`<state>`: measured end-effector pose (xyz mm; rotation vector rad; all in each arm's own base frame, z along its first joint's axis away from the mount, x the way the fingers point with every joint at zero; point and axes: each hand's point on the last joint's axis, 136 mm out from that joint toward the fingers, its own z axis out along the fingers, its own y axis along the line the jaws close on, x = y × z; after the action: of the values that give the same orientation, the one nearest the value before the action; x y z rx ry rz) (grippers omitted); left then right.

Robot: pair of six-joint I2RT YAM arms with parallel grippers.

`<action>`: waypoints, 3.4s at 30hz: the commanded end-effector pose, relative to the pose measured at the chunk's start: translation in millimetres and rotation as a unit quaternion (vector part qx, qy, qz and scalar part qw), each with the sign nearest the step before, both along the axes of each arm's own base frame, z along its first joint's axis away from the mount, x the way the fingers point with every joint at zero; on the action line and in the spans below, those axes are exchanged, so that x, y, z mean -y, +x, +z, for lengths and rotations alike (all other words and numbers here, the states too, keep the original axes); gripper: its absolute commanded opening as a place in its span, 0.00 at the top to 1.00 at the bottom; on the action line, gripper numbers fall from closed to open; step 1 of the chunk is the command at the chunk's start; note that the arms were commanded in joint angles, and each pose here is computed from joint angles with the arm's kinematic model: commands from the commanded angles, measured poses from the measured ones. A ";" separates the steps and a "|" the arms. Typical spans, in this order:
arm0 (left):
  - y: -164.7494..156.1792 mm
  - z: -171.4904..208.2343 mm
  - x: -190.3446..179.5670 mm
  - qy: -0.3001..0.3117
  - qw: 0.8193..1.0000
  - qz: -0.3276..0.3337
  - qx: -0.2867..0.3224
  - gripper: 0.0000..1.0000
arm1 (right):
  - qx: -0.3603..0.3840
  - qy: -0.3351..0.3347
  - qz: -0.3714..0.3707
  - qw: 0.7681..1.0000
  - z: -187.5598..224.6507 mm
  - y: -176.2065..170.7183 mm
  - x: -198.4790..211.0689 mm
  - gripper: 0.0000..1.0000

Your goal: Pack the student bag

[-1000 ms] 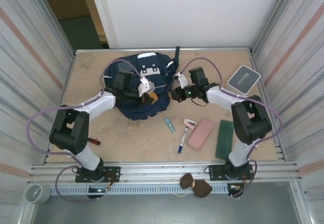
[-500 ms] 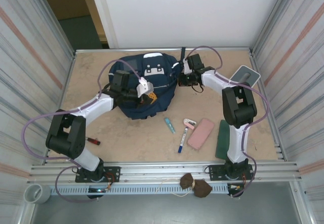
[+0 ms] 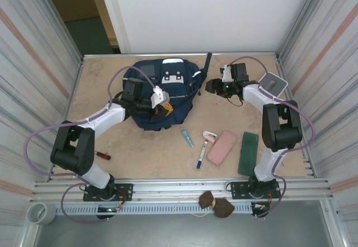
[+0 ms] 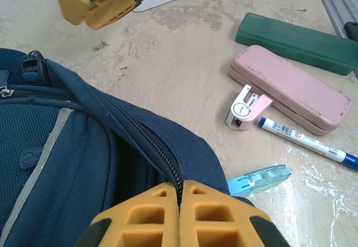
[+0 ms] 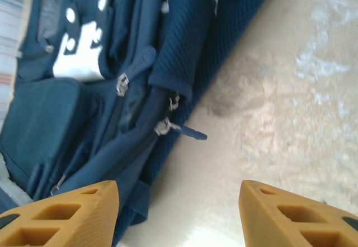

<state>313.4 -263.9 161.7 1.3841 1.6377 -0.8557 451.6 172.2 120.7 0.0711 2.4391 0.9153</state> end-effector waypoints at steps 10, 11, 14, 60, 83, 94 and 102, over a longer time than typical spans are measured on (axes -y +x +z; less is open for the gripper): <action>-6.0 14.2 4.4 -0.030 0.999 -0.013 0.014 1.00 | -0.059 0.104 -0.054 0.991 -28.6 74.8 -48.9 0.49; -5.0 11.9 4.5 -0.027 1.000 -0.004 0.012 1.00 | -0.060 0.100 -0.056 0.992 -30.5 73.9 -47.3 0.65; -0.6 4.3 2.3 -0.020 0.999 0.037 0.003 0.96 | -0.054 0.072 -0.072 0.993 -32.9 65.2 -33.5 0.91; 114.0 -60.4 -98.0 0.035 0.806 0.533 -0.255 0.32 | -0.056 -0.076 0.042 0.995 -75.1 -62.7 -77.7 0.75; 74.6 -45.1 -41.2 0.084 0.808 0.567 -0.139 0.28 | -0.058 -0.039 0.075 0.995 -81.9 -83.2 -109.0 0.76; 92.4 -65.2 -25.0 0.114 0.805 0.564 -0.144 0.39 | -0.057 -0.037 0.065 0.996 -83.4 -82.4 -98.2 0.76; 92.6 -80.5 -23.7 0.128 0.801 0.565 -0.155 0.48 | -0.059 -0.032 0.061 0.996 -86.4 -81.9 -94.7 0.76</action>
<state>401.6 -243.0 80.3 0.2136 2.4265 -0.1445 374.6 273.2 48.2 -0.0881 2.5624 0.9194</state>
